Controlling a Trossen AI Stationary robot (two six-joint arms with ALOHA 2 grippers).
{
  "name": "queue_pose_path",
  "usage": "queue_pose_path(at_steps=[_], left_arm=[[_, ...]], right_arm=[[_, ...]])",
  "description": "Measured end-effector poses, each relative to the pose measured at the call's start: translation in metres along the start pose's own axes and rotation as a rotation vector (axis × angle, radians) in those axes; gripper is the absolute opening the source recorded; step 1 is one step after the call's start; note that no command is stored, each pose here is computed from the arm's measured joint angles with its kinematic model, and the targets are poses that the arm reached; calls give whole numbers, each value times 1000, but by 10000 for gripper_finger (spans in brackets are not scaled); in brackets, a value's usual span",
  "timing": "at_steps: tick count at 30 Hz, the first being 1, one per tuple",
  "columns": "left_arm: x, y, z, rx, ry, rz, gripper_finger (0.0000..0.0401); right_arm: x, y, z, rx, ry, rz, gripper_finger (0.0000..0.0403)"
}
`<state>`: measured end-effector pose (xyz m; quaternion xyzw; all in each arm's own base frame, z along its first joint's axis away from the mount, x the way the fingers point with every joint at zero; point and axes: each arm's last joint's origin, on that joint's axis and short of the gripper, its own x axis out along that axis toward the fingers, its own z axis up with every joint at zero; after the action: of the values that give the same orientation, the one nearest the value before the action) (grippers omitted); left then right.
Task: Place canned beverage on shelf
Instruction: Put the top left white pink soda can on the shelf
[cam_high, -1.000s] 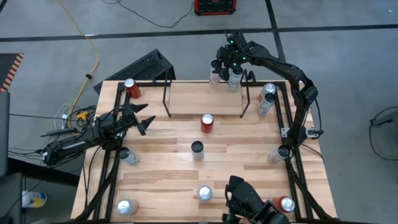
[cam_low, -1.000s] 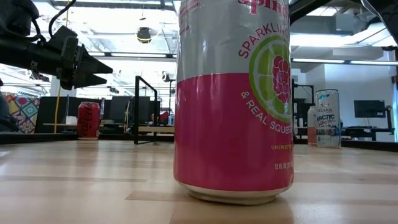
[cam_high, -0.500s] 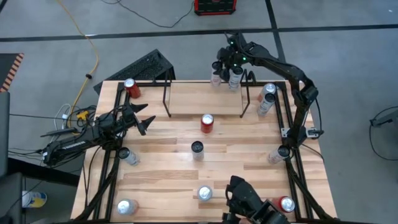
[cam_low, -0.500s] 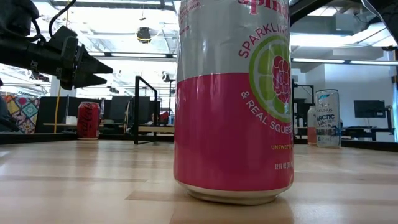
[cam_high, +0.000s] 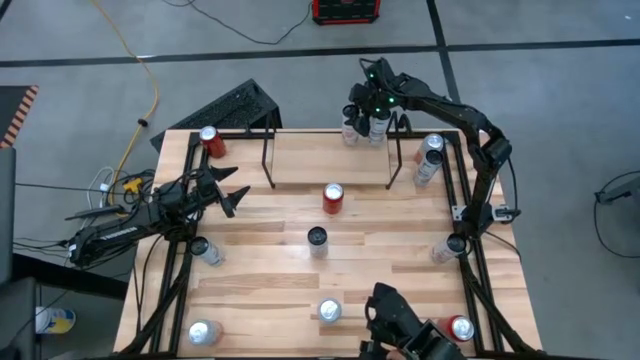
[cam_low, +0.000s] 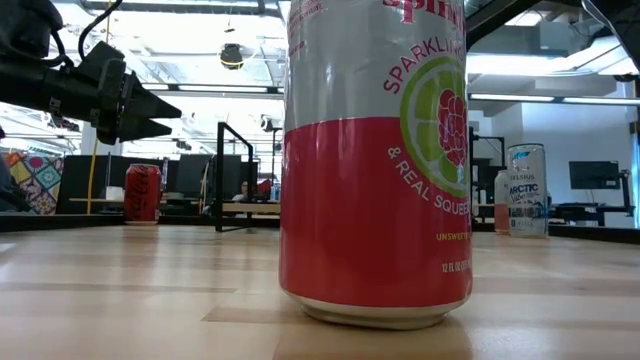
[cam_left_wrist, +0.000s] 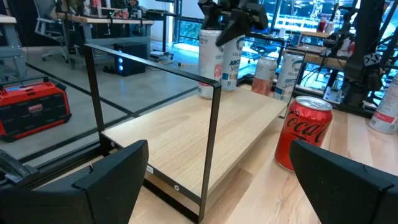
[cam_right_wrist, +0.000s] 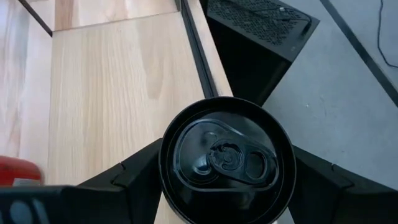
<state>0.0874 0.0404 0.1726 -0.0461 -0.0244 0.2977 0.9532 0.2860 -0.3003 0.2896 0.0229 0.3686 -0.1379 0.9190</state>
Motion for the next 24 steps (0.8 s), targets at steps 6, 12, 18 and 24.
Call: queue_pose_path(at_steps=[6,12,18,24], left_arm=[[0,0,0,0,0,0,374],[0,0,0,0,0,0,374],[0,0,0,0,0,0,374],[0,0,0,0,0,0,374]], right_arm=[[-2,-4,-2,14,3,-7,292],[2,-3,-7,16,6,-2,292],[3,-2,-10,20,9,7,292],[4,-2,-10,24,15,10,292]])
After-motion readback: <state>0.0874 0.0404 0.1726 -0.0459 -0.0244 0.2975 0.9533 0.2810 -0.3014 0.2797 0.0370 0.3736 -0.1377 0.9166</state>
